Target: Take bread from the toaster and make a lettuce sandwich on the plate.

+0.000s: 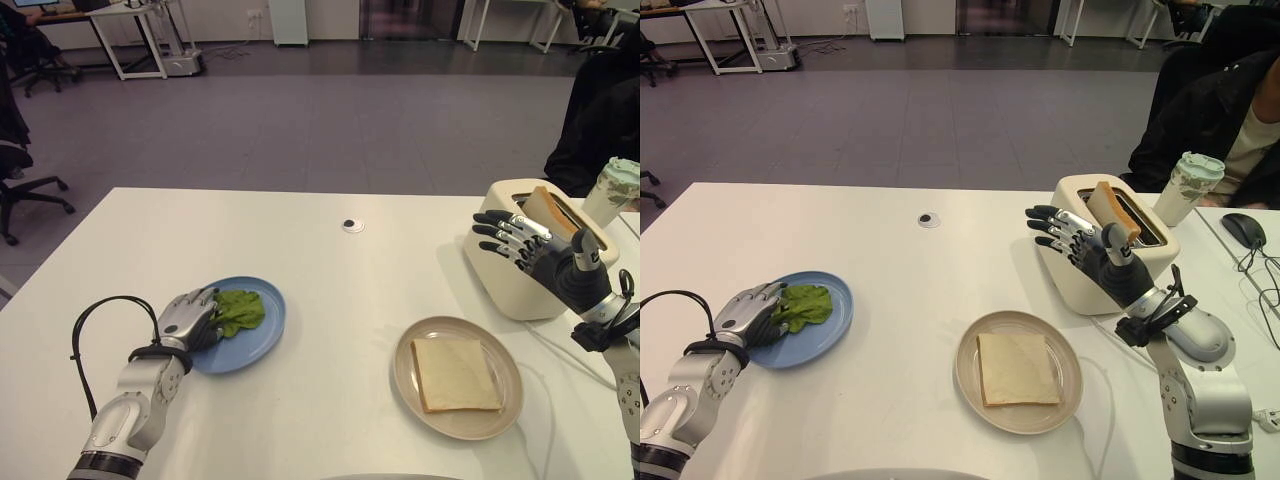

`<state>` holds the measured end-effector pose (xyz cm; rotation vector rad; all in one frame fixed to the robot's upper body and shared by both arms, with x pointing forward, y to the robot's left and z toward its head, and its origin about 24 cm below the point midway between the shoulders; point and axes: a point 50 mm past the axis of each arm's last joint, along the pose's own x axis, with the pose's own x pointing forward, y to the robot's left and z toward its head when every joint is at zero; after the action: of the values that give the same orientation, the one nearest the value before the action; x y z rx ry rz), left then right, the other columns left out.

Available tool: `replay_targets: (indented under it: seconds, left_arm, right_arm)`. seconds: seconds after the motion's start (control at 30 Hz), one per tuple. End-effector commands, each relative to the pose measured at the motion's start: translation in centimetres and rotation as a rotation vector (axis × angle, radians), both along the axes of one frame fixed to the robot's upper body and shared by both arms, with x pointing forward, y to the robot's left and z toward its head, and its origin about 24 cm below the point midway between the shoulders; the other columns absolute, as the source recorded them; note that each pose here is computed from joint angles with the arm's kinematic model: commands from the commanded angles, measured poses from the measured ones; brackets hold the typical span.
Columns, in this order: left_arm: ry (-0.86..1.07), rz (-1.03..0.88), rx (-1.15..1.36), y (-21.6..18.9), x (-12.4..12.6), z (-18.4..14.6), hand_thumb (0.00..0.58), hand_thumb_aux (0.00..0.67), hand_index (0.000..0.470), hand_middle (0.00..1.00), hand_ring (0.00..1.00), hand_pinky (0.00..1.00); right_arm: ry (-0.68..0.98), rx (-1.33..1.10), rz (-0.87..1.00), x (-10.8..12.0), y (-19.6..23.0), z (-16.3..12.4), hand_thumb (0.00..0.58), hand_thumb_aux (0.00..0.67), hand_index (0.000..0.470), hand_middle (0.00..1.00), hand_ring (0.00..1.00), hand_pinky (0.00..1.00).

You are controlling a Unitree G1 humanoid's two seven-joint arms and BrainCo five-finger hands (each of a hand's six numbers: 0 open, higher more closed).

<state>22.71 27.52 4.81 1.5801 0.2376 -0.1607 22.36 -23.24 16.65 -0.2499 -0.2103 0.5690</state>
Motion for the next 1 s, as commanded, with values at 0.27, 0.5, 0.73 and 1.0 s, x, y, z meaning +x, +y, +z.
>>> replay_targets:
  seconds: [0.27, 0.5, 0.73, 1.0]
  left_arm:
    - [-0.255, -0.169, -0.157, -3.9, 0.7, 6.8, 0.58, 0.67, 0.47, 0.0, 0.0, 0.0]
    - [-0.184, -0.53, -0.448, -14.0, 0.5, 7.3, 0.58, 0.67, 0.47, 0.0, 0.0, 0.0]
    - [-0.023, -0.787, -0.483, -24.1, 1.3, 2.8, 0.58, 0.67, 0.47, 0.0, 0.0, 0.0]
    - [0.004, -0.967, -0.469, -29.6, -0.8, 2.0, 0.58, 0.67, 0.47, 0.0, 0.0, 0.0]
  right_arm:
    - [-0.035, 0.022, -0.053, 0.9, -0.6, 0.4, 0.0, 0.0, 0.0, 0.0, 0.0, 0.0]
    - [-0.19, -0.02, -0.321, 2.8, -2.9, 1.7, 0.0, 0.0, 0.0, 0.0, 0.0, 0.0]
    - [-0.266, -0.144, -0.48, 3.7, -4.2, 1.2, 0.0, 0.0, 0.0, 0.0, 0.0, 0.0]
    - [-0.282, -0.199, -0.518, 4.4, -4.4, 0.6, 0.0, 0.0, 0.0, 0.0, 0.0, 0.0]
